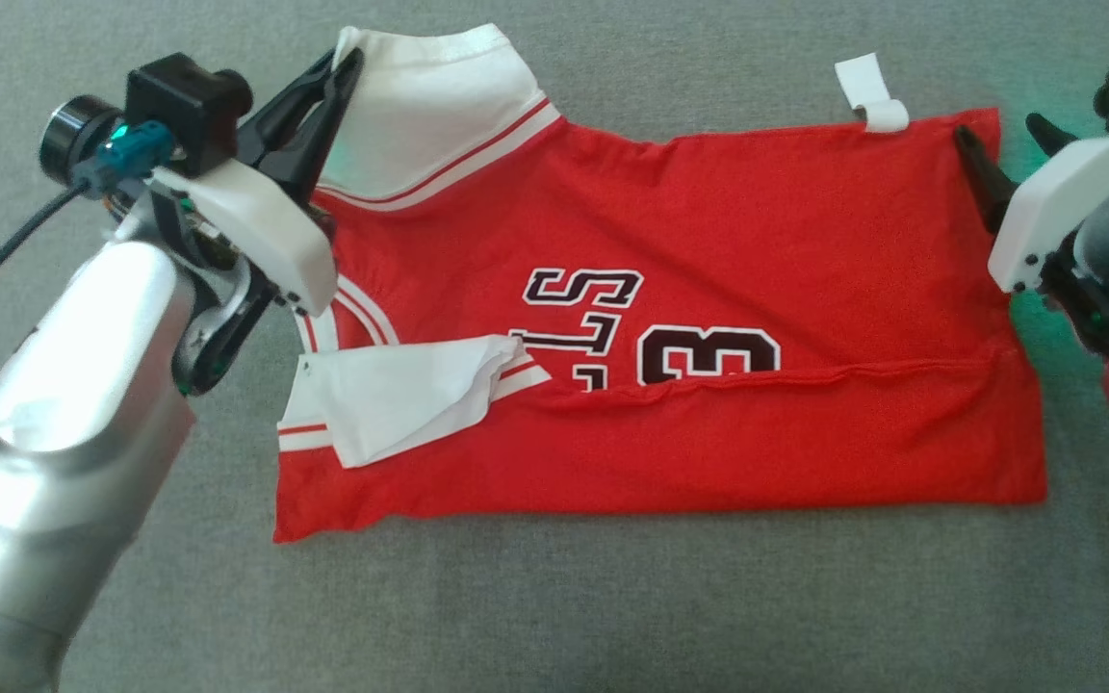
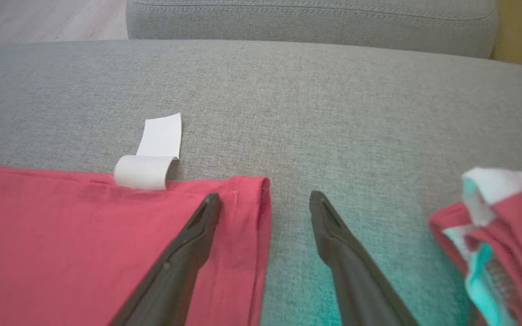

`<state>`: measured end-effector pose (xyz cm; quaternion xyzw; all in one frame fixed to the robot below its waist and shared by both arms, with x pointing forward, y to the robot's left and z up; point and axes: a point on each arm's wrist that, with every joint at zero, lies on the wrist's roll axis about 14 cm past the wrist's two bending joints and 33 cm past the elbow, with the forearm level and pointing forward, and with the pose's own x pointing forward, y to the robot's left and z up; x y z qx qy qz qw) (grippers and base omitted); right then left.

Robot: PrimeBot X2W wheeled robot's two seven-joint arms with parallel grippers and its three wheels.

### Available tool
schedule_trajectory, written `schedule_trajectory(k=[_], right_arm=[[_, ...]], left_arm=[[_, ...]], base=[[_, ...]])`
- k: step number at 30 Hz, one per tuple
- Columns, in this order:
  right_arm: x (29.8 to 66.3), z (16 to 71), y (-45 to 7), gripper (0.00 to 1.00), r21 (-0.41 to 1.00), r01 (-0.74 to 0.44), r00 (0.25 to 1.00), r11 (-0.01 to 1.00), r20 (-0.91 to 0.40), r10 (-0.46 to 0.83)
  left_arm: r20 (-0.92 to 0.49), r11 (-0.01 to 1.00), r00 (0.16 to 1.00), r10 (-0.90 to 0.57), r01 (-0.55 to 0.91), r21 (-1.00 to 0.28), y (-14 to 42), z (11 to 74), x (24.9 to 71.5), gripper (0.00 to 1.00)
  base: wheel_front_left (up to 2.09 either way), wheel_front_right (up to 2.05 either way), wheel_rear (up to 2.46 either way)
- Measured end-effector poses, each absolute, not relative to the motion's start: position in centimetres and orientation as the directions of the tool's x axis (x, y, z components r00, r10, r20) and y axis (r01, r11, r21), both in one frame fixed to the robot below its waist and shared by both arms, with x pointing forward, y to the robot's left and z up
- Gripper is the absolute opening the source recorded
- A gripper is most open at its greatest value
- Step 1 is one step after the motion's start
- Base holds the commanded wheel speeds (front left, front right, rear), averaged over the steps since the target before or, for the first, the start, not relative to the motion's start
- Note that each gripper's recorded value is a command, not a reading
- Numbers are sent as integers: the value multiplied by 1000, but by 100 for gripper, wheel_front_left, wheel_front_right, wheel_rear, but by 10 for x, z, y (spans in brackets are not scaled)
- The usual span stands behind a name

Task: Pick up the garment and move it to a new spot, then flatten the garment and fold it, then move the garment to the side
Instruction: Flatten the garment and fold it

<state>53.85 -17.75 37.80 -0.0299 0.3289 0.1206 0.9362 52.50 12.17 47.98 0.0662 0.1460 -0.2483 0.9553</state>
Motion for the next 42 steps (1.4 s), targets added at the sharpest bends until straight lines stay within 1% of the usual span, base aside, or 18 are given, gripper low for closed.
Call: schedule_trajectory(k=[9, 10, 11, 14, 18, 25, 29, 33, 36, 42], right_arm=[[549, 363, -171, 100, 15, -270, 712, 963, -670, 210], [550, 362, -172, 54, 14, -268, 704, 963, -679, 206], [552, 361, -171, 0, 8, -275, 699, 961, -685, 206], [557, 365, -169, 0, -7, -289, 705, 957, -679, 207], [562, 376, -174, 0, -5, -270, 749, 963, -630, 207], [595, 435, -183, 0, 13, -222, 867, 975, -454, 204], [610, 463, -193, 0, 14, -189, 913, 982, -365, 181], [620, 477, -191, 0, 44, -170, 936, 984, -304, 176], [623, 478, -189, 0, 53, -166, 940, 985, -294, 174], [620, 476, -186, 0, 81, -160, 938, 984, -298, 177]], left_arm=[[-341, 871, 828, -446, 489, 48, 123, 470, 523, 0], [-346, 873, 828, -441, 485, 48, 124, 468, 524, 0], [-354, 874, 826, -438, 484, 48, 125, 465, 524, 0], [-363, 877, 826, -432, 478, 45, 125, 461, 526, 0], [-355, 894, 843, -404, 446, 43, 132, 459, 533, 0], [-258, 925, 903, -344, 373, 68, 147, 485, 568, 0], [-186, 934, 926, -329, 348, 84, 148, 506, 591, 0], [-118, 937, 939, -324, 336, 101, 147, 524, 611, 0], [-83, 936, 941, -328, 336, 104, 141, 531, 619, 0], [-102, 927, 932, -348, 358, 111, 139, 522, 611, 0]], base=[[0, 0, 0], [0, 0, 0], [0, 0, 0], [0, 0, 0], [0, 0, 0], [0, 0, 0], [0, 0, 0], [0, 0, 0], [0, 0, 0], [0, 0, 0]])
